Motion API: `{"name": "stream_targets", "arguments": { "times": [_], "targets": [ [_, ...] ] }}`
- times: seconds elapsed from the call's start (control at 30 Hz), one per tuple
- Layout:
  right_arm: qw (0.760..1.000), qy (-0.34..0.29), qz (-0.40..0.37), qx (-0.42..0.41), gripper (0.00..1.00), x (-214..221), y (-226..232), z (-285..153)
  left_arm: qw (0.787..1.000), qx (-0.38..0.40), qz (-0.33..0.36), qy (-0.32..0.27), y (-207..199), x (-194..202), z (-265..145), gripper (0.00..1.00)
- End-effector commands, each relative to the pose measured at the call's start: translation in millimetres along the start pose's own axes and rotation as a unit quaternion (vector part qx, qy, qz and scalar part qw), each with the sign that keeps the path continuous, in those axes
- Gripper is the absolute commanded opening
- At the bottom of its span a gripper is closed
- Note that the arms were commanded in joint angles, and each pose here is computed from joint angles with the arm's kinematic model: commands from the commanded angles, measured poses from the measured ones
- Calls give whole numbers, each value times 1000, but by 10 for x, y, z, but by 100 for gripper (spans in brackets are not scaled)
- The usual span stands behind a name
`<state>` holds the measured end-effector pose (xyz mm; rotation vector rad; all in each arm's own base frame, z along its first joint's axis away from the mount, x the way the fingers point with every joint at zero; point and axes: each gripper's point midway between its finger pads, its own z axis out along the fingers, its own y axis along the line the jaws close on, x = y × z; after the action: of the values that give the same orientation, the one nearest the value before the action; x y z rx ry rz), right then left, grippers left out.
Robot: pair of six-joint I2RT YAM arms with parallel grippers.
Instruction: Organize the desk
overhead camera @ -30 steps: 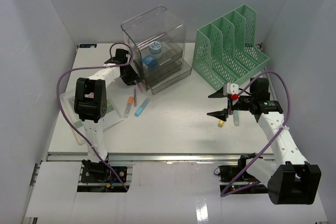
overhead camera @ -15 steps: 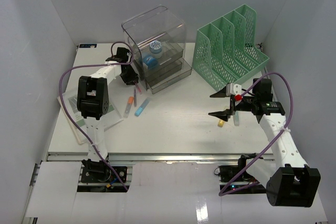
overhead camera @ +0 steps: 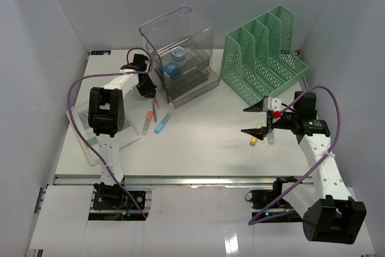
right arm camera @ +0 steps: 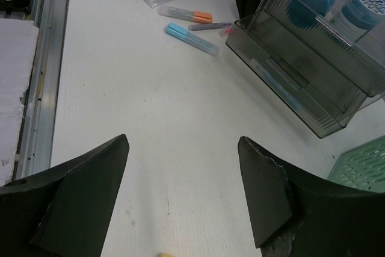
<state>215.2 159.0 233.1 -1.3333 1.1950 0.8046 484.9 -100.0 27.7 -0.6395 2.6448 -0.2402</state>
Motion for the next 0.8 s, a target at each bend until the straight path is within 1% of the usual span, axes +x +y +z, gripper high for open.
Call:
{"name": "stream_targets", "arguments": {
  "times": [0.0, 0.1, 0.17, 0.23, 0.27, 0.33, 0.37, 0.4, 0.43, 0.53, 0.6, 0.63, 0.7, 0.77],
  "targets": [
    [1000, -8, -2, -4, 80, -28, 123, -19, 999, 19, -17, -37, -47, -243, -277, 17],
    [1000, -7, -7, -1, 80, -42, 149, -31, 997, 56, -47, -39, -86, -293, -426, 10],
    [1000, -6, -5, -1, 80, -46, 178, -35, 992, 92, -73, -53, -120, -372, -575, 6],
    [1000, -7, -5, -2, 80, -57, 202, -39, 984, 129, -95, -73, -141, -450, -840, 4],
    [1000, -6, -2, -2, 80, -57, 217, -40, 981, 145, -107, -71, -119, -454, -903, 3],
    [1000, -7, -1, -2, 80, -67, 245, -47, 971, 176, -135, -88, -72, -411, -1114, 1],
    [1000, -6, -2, -1, 80, -73, 262, -51, 968, 183, -145, -94, -21, -397, -1172, 1],
    [1000, -5, -2, 0, 80, -61, 274, -52, 966, 192, -151, -90, 36, -257, -1134, 0],
    [1000, -4, -1, 1, 80, -57, 280, -55, 961, 205, -158, -95, 30, -219, -1206, 0],
    [1000, -2, 2, 4, 80, -44, 306, -62, 943, 273, -126, -144, -24, -87, -1659, 0],
    [1000, -1, 4, 5, 80, -33, 324, -67, 938, 292, -89, -164, -36, 56, -1774, 0],
    [1000, 0, 5, 6, 80, -26, 336, -68, 933, 301, -72, -184, -39, 101, -1914, 0],
    [1000, 1, 7, 6, 80, -12, 349, -68, 922, 311, 21, -229, -168, 285, -2167, 0],
    [1000, 4, 7, 9, 80, 1, 343, -72, 897, 325, 98, -282, -297, 467, -2532, 0]
  ]
}}
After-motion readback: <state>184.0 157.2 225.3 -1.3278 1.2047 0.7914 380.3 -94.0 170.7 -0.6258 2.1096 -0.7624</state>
